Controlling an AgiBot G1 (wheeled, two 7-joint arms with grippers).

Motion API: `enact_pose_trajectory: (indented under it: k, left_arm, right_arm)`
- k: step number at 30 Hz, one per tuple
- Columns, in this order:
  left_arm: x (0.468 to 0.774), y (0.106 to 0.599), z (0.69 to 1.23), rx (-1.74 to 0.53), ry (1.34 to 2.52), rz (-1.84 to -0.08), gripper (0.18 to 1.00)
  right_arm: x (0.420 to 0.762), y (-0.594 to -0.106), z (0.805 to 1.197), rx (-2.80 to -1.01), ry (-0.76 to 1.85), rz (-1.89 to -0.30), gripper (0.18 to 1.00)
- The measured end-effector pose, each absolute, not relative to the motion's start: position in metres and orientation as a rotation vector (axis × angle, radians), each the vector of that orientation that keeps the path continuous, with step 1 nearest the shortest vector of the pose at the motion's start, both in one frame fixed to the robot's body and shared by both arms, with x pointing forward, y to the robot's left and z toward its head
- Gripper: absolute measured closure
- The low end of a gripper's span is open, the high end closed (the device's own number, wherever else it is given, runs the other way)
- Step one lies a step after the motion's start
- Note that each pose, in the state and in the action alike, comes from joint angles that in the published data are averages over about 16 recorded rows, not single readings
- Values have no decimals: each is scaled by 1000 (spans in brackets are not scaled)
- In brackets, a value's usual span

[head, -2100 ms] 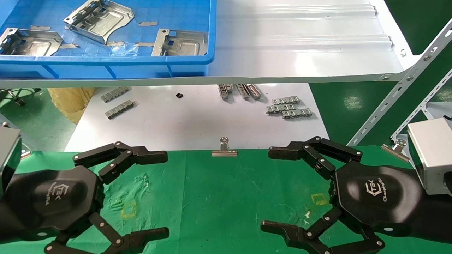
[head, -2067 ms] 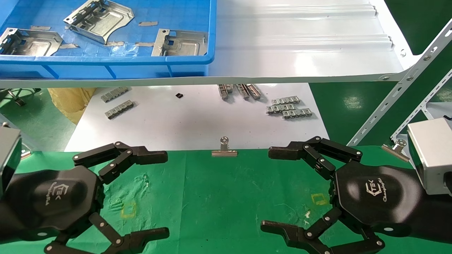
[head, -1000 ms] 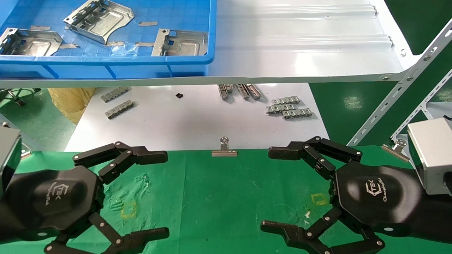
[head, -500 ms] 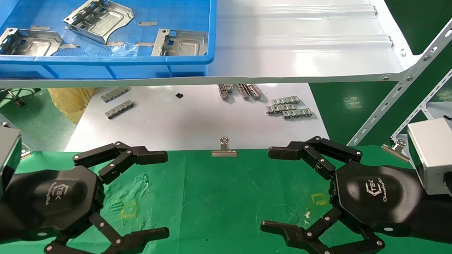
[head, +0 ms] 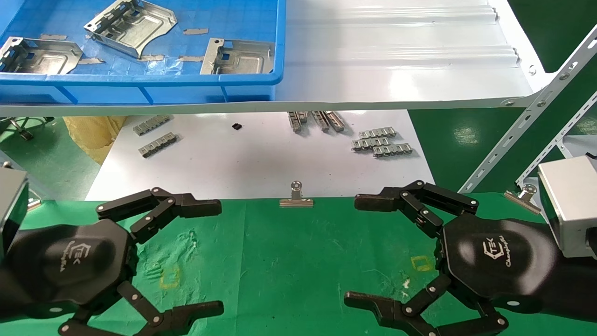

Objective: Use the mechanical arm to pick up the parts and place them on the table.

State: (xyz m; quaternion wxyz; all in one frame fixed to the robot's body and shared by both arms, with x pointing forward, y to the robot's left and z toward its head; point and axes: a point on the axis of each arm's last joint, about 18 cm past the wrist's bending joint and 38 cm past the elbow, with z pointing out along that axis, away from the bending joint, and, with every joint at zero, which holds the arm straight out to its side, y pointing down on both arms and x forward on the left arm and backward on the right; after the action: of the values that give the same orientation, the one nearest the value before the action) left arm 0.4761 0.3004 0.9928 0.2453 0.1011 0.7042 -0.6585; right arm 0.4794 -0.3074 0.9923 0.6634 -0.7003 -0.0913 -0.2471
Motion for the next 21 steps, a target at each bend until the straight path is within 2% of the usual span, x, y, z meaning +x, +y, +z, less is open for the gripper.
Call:
enact_pose_trajectory:
  k: [21]
  left_arm:
    - [476,300,993,276,1922,-1797,183]
  right_arm:
    - [479,-307,992,-1583,-206,-558,179]
